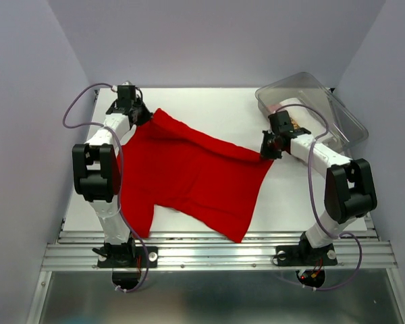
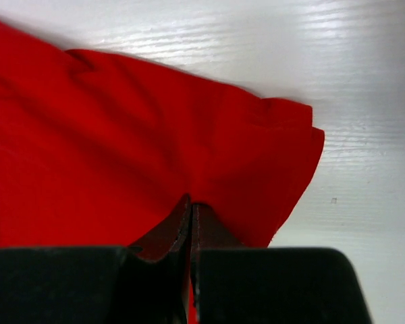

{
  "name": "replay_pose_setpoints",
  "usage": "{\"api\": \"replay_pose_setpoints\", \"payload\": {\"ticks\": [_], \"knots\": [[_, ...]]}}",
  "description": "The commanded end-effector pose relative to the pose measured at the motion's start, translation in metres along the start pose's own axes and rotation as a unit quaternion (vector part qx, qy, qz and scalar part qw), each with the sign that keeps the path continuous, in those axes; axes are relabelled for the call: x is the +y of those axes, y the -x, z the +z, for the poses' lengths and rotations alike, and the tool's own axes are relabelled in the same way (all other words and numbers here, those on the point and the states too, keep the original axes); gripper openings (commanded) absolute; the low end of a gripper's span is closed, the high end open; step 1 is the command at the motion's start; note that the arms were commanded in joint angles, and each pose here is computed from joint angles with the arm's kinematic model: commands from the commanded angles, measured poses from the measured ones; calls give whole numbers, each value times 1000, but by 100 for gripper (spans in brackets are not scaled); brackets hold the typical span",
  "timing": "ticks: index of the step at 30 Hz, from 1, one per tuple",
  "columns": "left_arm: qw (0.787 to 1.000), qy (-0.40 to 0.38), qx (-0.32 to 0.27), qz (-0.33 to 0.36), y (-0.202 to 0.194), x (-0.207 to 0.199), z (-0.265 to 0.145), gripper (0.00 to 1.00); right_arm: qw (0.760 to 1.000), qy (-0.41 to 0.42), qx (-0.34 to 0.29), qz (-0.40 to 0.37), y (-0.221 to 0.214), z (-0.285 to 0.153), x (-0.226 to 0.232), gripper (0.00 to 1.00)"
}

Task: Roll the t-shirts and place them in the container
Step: Fold the T-shirt at the center of the board.

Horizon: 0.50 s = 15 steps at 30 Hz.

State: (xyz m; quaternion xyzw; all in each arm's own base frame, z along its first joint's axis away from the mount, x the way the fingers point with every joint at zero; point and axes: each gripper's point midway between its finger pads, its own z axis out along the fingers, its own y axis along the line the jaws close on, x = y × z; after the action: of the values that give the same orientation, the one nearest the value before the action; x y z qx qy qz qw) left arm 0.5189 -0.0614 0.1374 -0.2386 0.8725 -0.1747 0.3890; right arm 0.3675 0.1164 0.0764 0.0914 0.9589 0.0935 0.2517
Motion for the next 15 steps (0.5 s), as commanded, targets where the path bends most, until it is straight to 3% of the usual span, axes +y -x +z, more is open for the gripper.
{"api": "replay_pose_setpoints", "payload": {"ticks": [1,15], "knots": [[999,10,-30,14,18,4,-24,0,999,41,-13,-25,-3,-17,23,1],[998,54,-24,7,17,43,-26,0,999,52,2,-16,-39,-8,50,1]]}}
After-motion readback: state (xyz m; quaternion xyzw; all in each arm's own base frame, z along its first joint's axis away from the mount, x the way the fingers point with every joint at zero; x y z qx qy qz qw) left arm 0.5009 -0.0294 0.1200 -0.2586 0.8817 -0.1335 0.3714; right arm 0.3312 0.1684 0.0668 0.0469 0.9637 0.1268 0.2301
